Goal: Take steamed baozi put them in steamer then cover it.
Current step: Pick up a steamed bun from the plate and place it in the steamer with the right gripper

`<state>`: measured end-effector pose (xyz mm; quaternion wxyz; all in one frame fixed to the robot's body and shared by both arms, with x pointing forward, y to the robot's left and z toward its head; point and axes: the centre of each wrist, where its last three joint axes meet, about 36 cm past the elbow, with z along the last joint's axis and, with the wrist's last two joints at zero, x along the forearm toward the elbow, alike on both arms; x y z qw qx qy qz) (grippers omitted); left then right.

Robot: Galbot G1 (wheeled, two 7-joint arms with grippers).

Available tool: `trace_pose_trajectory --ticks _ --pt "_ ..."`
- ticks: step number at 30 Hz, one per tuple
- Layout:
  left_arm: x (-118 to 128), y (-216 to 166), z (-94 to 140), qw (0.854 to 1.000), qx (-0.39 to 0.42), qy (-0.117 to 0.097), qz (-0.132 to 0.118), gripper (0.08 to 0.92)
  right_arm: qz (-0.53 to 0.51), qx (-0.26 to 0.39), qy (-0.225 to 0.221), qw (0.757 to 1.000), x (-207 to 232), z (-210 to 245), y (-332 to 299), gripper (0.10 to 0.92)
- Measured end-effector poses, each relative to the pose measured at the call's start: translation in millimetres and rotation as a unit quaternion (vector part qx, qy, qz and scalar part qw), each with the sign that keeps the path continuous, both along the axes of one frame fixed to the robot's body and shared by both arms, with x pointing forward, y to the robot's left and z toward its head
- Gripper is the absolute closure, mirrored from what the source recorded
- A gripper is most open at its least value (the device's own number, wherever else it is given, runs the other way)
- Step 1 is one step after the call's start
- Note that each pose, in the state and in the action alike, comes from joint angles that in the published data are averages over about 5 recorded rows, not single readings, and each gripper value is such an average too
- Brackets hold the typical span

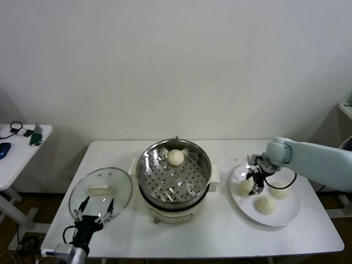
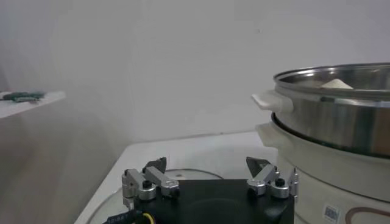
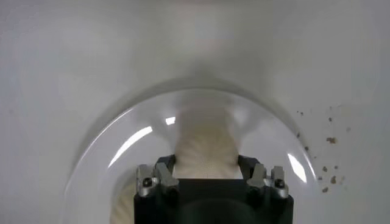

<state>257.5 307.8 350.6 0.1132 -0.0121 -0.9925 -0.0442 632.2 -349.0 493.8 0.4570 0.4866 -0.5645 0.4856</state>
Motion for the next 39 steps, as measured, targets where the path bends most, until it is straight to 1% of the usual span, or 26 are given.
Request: trace_pose_trajectory --ticks 4,9,13,16,19,22,25,32,39 --pt "-2 4 3 1.0 0.004 -0.002 0.0 0.177 0.014 0.008 -0.01 1.0 15 51 12 0.327" --pt "-2 7 6 1.0 0.006 -0.007 0.0 0.177 0.036 0.035 -0.036 0.998 31 144 47 0.327" --pt "0 6 9 1.0 0.006 -0.01 -0.003 0.177 0.06 0.063 -0.057 0.995 30 210 90 0.327" --pt "2 4 12 1.0 0.004 -0.013 -0.006 0.177 0.083 0.082 -0.066 0.991 23 244 130 0.327" --pt "4 0 16 1.0 0.002 -0.016 -0.009 0.177 0.105 0.095 -0.07 0.987 14 264 173 0.327" --pt "5 -3 19 1.0 0.0 -0.019 -0.01 0.177 0.124 0.101 -0.07 0.985 6 270 213 0.327" --pt "6 -6 21 1.0 -0.002 -0.02 -0.011 0.177 0.139 0.099 -0.065 0.983 0 262 247 0.327" --pt "5 -10 26 1.0 -0.004 -0.021 -0.013 0.177 0.163 0.083 -0.047 0.982 -5 219 306 0.327" --pt "2 -11 27 1.0 -0.003 -0.02 -0.012 0.177 0.172 0.066 -0.04 0.982 -6 171 340 0.327"
